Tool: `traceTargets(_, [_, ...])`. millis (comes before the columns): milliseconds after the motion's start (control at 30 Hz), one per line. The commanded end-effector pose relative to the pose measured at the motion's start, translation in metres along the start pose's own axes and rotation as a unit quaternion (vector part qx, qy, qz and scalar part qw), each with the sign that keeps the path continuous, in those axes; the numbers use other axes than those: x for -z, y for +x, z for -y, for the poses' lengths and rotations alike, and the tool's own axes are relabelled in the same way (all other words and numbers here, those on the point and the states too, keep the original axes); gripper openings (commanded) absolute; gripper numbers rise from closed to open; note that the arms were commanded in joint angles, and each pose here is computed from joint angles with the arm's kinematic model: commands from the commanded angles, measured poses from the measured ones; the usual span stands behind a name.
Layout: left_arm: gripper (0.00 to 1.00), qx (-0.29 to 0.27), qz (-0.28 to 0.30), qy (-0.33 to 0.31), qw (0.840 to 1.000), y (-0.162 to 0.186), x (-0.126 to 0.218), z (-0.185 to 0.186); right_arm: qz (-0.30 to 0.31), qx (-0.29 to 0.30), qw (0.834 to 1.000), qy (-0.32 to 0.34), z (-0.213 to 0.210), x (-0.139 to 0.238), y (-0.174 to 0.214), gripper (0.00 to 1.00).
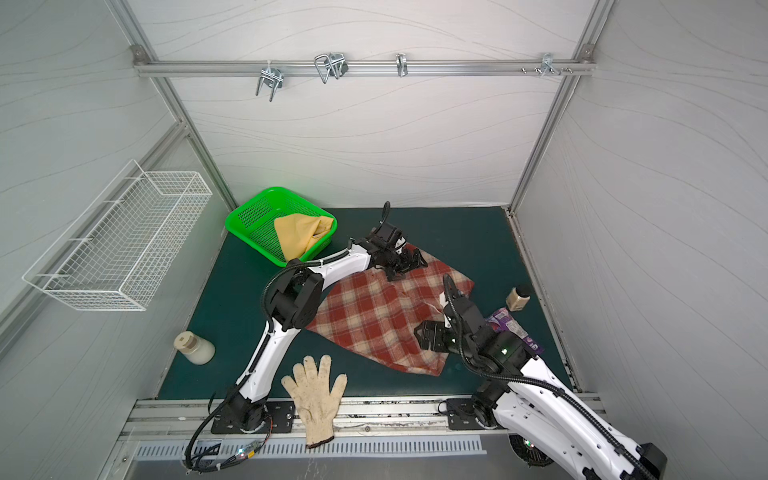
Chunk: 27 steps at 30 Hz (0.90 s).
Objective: Fold and stack the skirts
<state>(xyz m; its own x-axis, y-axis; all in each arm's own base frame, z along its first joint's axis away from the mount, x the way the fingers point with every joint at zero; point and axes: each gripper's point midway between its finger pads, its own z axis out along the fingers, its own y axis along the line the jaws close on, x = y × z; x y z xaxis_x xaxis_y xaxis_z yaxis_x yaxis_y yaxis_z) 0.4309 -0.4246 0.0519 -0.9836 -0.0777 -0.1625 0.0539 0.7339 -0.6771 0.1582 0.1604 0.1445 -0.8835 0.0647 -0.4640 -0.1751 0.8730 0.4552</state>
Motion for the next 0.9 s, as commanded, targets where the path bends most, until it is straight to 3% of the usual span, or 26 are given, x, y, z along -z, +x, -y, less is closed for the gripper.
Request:
traceTargets(0, [0.99,0.016,-0.018,-0.043,0.999,0.011,-0.015,-0.035,-0.05,0.008,0.998,0.022,0.007,-0.028,0.015,0.99])
traceTargets(233, [0.99,0.015,-0.018,-0.043,0.999,0.012,-0.015,-0.037,-0.084,0.013,0.996,0.007,-0.008,-0.074,0.035,0.99])
traceTargets(600, [0.99,0.014,-0.014,-0.043,0.999,0.01,-0.012,-0.039,-0.09,0.028,0.996,-0.008,-0.025,-0.09,0.05,0.99])
traceTargets(867, [0.99,0.018,-0.014,-0.045,0.999,0.009,-0.012,-0.043,-0.121,0.038,0.992,0.006,-0.027,-0.109,0.082,0.99])
